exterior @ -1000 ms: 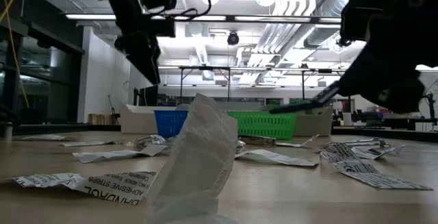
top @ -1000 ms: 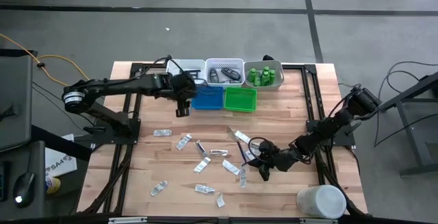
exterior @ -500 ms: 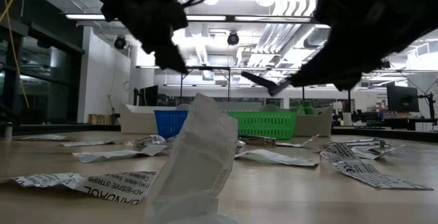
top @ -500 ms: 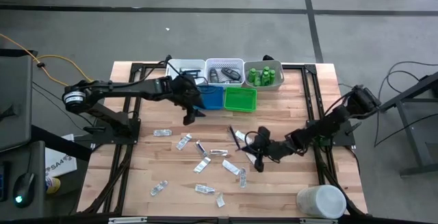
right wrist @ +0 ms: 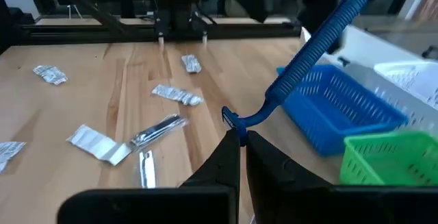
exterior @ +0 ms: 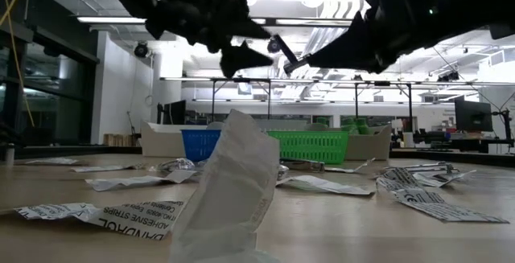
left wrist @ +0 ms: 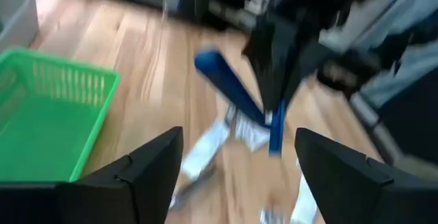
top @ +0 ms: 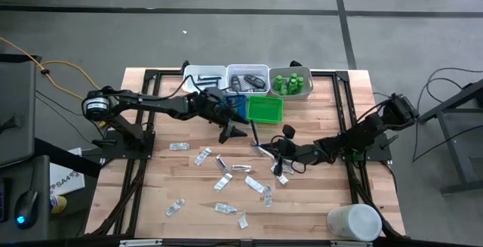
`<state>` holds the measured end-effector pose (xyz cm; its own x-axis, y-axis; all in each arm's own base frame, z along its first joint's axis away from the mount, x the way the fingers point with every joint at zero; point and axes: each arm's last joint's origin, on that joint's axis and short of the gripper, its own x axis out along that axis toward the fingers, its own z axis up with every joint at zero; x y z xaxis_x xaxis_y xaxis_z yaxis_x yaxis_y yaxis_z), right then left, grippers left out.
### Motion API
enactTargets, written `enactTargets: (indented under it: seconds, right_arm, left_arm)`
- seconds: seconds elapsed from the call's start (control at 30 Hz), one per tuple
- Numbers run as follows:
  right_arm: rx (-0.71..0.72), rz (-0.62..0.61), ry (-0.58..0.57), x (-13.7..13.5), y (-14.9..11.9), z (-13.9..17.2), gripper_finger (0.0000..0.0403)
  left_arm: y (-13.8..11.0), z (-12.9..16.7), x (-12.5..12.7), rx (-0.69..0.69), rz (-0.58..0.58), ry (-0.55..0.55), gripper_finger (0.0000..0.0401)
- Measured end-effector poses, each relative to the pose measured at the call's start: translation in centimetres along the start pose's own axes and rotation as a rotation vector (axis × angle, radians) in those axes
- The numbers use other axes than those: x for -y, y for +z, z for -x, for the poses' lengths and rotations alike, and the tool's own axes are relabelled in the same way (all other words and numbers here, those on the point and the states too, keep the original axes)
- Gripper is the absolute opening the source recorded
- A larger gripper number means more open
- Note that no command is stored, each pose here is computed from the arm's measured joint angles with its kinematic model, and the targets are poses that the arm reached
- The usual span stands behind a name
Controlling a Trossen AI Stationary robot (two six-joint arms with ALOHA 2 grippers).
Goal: Pick & Place Travel size toiletries
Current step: Put the blue razor into the white bin
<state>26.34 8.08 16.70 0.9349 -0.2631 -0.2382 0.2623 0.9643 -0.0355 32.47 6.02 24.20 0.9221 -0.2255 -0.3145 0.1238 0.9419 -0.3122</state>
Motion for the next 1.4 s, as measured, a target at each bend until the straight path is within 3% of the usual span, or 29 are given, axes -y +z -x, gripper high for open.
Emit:
enactTargets:
  seconds: [0.3, 0.67, 0.87, 1.2, 1.4]
  right_arm:
    - [0.035, 0.061, -0.002, 0.1, 0.4, -0.1, 0.0003]
    - [0.073, 0.089, -0.038, 1.2, 1.0, -0.7, 0.0003]
    - [0.073, 0.099, -0.049, 1.5, 1.0, -0.9, 0.0003]
    - [0.07, 0.101, -0.06, 1.7, 1.0, -1.0, 0.0004]
    - [0.066, 0.101, -0.066, 1.7, 1.0, -1.0, 0.0037]
  left_arm:
    - [1.2, -0.6, -0.1, 0.161, 0.012, -0.031, 0.0286]
    - [1.7, -0.8, 0.6, 0.221, 0.002, -0.034, 0.0275]
    - [2.0, -0.7, 0.7, 0.259, 0.013, -0.039, 0.0209]
    - [2.0, -0.7, 0.6, 0.259, 0.008, -0.027, 0.003]
    - [2.0, -0.7, 0.6, 0.258, -0.003, -0.024, 0.0034]
